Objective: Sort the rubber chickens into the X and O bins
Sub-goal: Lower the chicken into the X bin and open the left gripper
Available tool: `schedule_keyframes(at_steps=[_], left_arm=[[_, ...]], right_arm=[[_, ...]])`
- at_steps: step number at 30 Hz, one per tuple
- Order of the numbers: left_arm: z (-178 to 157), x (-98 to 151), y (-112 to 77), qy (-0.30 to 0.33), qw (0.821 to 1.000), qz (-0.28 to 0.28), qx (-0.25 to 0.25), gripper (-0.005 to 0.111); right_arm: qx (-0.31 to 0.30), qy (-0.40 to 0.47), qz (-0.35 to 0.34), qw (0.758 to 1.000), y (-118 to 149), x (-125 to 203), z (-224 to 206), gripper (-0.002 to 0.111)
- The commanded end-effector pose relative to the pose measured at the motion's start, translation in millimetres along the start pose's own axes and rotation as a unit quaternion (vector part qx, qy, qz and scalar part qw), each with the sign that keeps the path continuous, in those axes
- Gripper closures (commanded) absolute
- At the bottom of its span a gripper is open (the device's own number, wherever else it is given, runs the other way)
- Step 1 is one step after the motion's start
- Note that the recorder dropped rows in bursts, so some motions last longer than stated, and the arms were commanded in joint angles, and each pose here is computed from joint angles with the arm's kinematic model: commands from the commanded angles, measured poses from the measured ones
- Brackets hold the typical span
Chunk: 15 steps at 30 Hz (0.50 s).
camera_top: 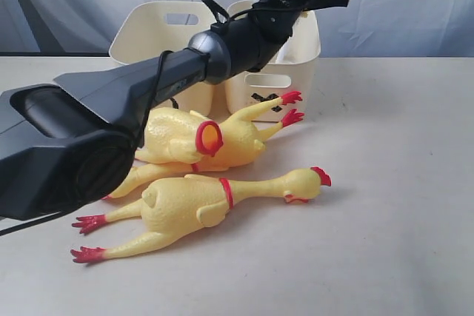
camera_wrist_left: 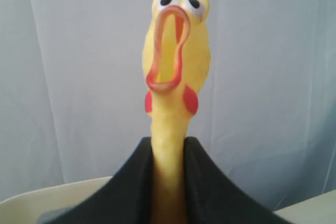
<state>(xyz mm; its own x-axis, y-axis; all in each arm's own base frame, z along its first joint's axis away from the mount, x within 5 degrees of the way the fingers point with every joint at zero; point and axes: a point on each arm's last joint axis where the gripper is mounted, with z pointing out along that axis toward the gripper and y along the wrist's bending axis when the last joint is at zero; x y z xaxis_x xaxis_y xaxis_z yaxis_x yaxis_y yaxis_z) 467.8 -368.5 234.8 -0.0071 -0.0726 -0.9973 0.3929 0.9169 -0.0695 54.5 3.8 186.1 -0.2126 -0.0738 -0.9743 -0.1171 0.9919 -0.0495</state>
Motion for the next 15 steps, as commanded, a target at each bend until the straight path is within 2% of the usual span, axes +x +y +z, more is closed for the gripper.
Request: schedule_keyframes(at_steps=[1, 11, 15], left_arm=[[2, 6, 3.2, 0.011, 0.999, -0.031, -0.006, 0.107], [3, 10, 2.9, 0.015, 0.999, -0.031, -0.004, 0.107], [4, 18, 3.9, 0.03, 0.998, -0.052, -0.006, 0.106]], right_arm=[[-0.001, -0.004, 0.0, 1.0, 0, 0, 0, 0.109], [-0.001, -0.004, 0.0, 1.0, 0, 0, 0, 0.109], [-0.001, -0.004, 0.0, 1.0, 0, 0, 0, 0.109]])
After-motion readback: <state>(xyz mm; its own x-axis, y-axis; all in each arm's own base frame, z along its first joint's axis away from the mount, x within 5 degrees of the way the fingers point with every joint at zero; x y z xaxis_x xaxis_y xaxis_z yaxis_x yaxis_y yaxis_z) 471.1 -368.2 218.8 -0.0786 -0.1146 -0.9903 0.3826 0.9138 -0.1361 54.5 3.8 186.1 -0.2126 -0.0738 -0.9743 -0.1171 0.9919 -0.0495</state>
